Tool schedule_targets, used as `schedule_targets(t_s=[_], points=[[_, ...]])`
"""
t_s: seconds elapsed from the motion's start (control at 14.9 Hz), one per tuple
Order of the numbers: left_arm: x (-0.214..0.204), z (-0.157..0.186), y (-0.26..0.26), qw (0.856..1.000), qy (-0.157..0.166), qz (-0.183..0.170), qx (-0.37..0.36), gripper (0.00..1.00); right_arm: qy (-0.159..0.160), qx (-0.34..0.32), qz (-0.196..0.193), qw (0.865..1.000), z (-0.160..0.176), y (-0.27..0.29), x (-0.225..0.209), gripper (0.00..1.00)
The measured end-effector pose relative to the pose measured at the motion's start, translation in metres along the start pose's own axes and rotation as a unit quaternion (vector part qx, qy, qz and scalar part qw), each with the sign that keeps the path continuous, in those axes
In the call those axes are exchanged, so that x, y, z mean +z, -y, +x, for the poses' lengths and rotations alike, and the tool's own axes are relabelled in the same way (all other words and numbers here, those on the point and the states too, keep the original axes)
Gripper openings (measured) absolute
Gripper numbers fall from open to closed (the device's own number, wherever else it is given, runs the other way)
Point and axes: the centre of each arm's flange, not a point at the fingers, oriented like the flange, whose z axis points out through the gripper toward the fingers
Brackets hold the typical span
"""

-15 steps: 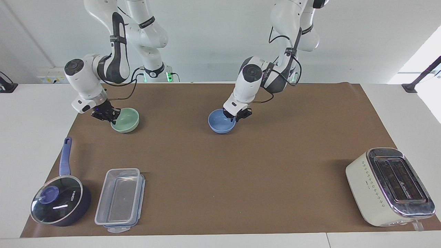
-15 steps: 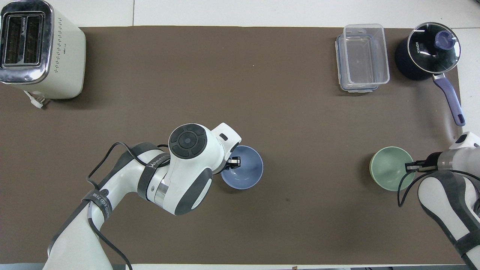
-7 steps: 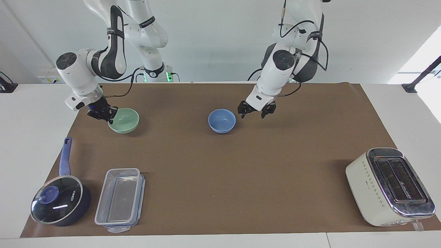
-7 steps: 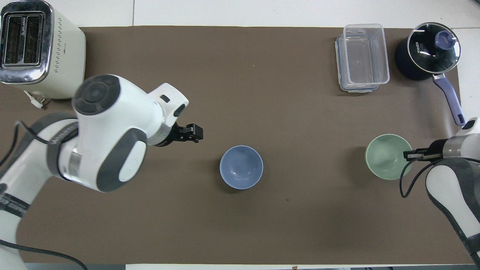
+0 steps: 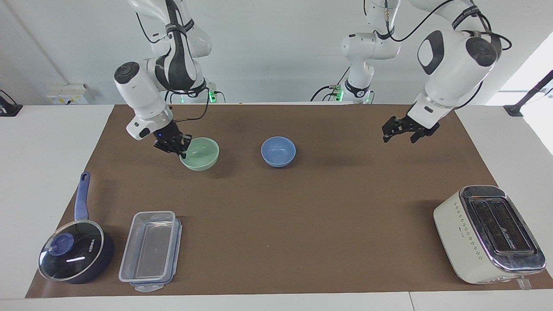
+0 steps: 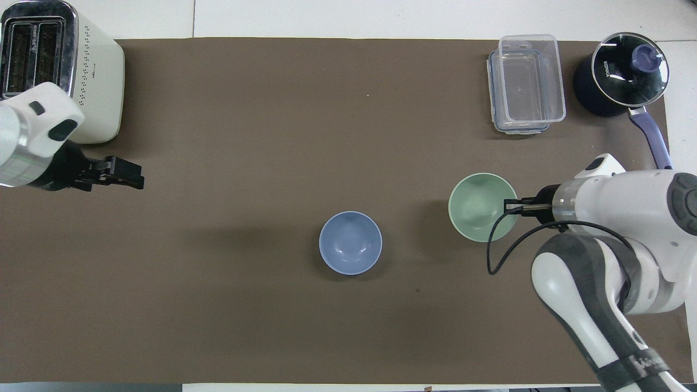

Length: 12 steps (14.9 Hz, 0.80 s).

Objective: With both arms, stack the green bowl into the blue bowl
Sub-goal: 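Release the blue bowl and withdraw the left gripper while the right lifts the green bowl, then carry the green bowl over the blue bowl with the right gripper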

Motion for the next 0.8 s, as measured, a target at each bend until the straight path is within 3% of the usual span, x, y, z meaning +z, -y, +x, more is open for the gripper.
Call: schedule_targets(t_s=[0.27,0.54,0.8], points=[[-0.043,-0.029,0.009,1.0,0.014,0.017,0.003,1.0,-0.011,0.051,0.014,0.999,-0.004,0.09,0.014,0.05],[-0.086,-0.03,-0.007,1.0,0.013,0.019,0.017,1.0,-0.008,0.071,0.024,0.997,0.001,0.154,0.026,0.05],[-0.075,-0.016,-0.009,0.999,0.023,0.018,0.019,1.0,0.004,0.075,0.025,0.997,-0.004,0.188,0.033,0.05]])
